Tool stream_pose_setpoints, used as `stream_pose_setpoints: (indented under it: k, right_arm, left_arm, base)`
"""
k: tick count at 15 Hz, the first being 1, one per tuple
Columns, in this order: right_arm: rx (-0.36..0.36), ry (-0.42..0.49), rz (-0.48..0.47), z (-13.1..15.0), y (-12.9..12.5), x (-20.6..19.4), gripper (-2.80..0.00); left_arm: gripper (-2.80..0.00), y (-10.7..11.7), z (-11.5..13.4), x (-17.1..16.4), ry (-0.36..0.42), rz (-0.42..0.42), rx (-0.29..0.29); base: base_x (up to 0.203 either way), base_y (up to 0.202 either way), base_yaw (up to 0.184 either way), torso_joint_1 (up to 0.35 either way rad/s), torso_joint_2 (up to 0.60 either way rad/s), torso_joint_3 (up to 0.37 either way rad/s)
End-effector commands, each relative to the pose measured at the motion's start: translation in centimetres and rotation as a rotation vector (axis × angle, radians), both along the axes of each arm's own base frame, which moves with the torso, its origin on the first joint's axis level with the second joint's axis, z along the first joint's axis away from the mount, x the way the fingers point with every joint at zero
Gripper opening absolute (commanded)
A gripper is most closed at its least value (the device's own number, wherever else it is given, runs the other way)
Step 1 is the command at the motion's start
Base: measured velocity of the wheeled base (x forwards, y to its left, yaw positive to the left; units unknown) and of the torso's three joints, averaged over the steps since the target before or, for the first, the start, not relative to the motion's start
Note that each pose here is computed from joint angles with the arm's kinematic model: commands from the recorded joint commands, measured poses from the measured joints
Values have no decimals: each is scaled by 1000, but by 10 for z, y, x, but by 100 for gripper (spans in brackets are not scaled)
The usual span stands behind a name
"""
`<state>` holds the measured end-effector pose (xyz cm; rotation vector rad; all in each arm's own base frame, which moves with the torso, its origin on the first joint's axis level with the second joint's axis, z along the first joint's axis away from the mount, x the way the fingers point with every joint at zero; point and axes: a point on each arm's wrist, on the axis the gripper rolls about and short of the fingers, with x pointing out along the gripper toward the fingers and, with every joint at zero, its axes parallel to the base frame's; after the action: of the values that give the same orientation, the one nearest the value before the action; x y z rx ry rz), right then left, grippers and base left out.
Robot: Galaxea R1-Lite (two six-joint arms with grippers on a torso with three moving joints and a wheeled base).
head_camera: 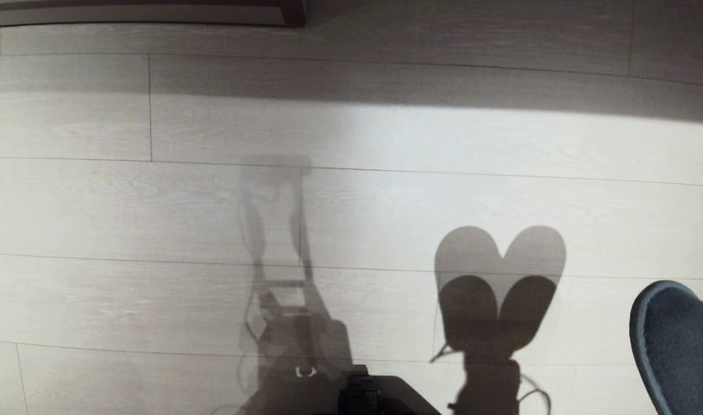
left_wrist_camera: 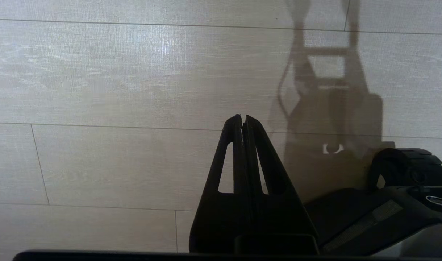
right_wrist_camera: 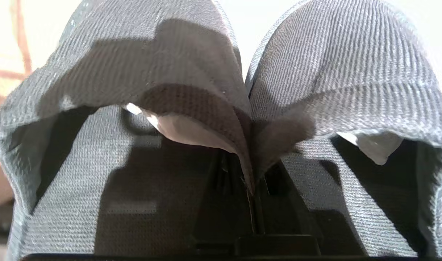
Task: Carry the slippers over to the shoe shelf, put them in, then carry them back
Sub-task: Place the slippers on the floor
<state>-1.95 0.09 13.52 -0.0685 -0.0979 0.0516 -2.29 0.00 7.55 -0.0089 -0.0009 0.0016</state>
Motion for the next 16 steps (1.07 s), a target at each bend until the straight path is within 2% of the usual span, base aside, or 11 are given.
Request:
stream_pose_setpoints:
  k: [1, 4, 6, 8, 12, 14, 16]
  right_arm:
    - [-5, 118, 6, 21, 0, 29, -280]
    - [-17, 180, 13, 55, 2, 102, -280]
    - [-22, 167, 15, 69, 3, 159, -280]
    - [-28, 97, 17, 77, 5, 221, -280]
    - [-29, -127, 7, 81, 10, 322, -280]
    - [-17, -215, -15, 65, 13, 358, -280]
    - [8, -238, -26, 46, 17, 374, -280]
  left_arm:
    - [-280, 0, 0, 0, -1, 0, 1]
    - [-280, 0, 0, 0, -1, 0, 1]
    - [-280, 0, 0, 0, -1, 1, 1]
    - [-280, 0, 0, 0, 0, 0, 3]
    - [-280, 0, 0, 0, 0, 0, 1]
    - [-280, 0, 0, 0, -1, 0, 1]
    - [-280, 0, 0, 0, -1, 1, 1]
  base:
    - [0, 0, 0, 2, 2, -27]
    - [0, 0, 0, 0, 0, 0]
    - [0, 0, 0, 0, 0, 0]
    - [0, 0, 0, 0, 0, 0]
    - [0, 0, 0, 0, 0, 0]
    - [0, 0, 0, 0, 0, 0]
    - [0, 0, 0, 0, 0, 0]
